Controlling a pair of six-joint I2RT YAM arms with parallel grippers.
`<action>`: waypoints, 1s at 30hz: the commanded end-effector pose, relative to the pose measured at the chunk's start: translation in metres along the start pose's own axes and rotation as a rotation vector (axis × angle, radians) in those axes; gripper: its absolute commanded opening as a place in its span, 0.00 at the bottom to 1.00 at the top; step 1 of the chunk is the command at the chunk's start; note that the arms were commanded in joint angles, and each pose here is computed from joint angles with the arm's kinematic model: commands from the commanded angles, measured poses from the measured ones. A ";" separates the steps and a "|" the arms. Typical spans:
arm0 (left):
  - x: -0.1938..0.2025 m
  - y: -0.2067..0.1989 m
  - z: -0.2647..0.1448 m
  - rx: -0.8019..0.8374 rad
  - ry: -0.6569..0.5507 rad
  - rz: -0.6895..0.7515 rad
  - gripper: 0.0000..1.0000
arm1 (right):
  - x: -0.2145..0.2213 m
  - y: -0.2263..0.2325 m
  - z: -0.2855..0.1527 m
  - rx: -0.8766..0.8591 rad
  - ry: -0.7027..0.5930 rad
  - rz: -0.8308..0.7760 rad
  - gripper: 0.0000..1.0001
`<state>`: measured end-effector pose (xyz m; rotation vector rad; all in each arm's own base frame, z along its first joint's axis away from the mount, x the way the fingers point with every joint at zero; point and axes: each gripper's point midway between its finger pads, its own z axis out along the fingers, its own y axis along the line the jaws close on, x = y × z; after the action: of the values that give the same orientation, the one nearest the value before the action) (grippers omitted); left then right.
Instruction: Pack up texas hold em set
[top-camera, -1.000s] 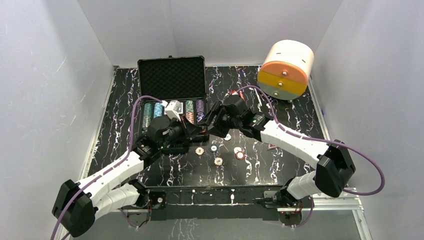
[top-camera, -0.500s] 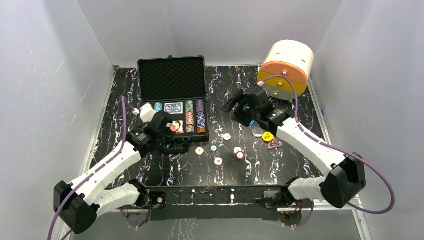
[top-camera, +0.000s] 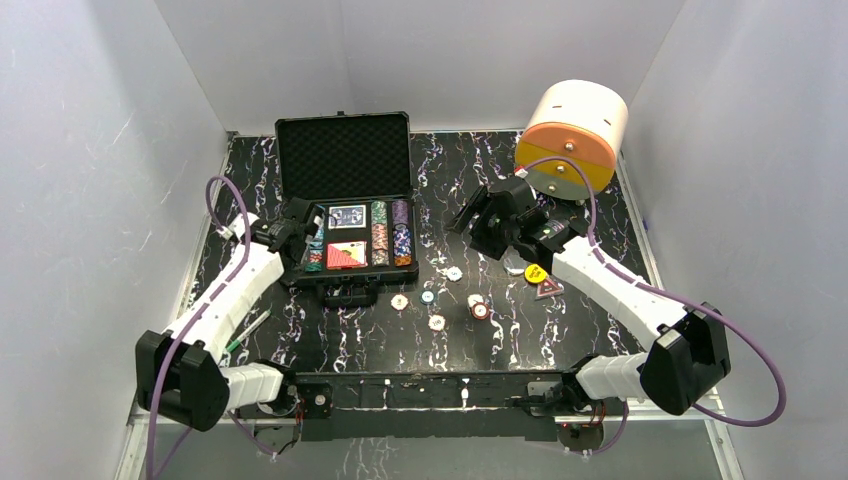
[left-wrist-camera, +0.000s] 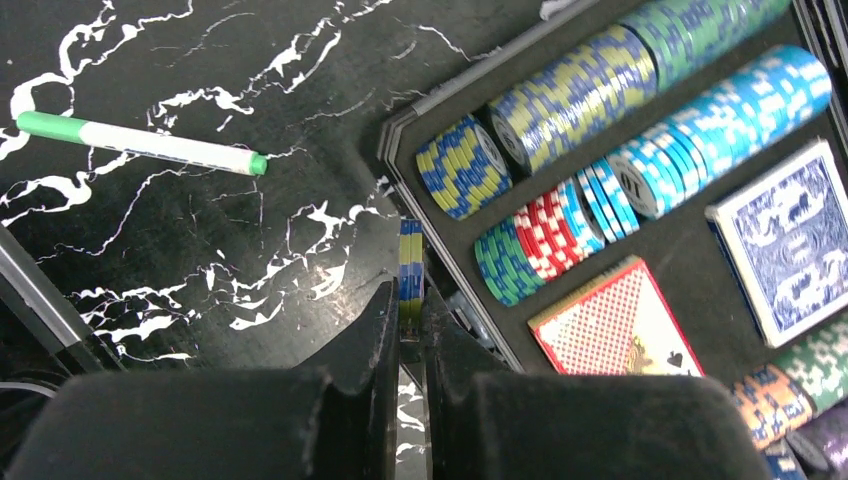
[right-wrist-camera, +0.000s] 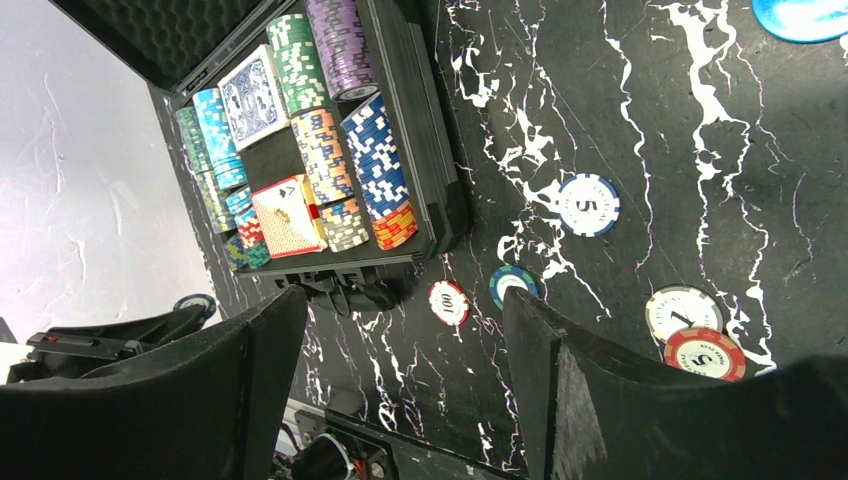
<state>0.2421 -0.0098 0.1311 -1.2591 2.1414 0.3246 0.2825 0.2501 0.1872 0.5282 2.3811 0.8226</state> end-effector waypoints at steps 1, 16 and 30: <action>-0.016 0.008 0.006 -0.068 -0.027 -0.081 0.00 | -0.009 0.003 -0.002 -0.012 -0.030 -0.016 0.79; -0.001 -0.009 0.038 -0.105 0.058 -0.151 0.00 | -0.011 -0.004 -0.003 0.004 -0.033 -0.015 0.78; -0.001 -0.024 0.053 -0.037 0.053 -0.151 0.00 | -0.010 -0.008 -0.004 0.010 -0.033 -0.005 0.78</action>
<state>0.2715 0.0022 0.0971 -1.4759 2.1044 0.3185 0.2832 0.2403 0.1776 0.5374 2.3997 0.7819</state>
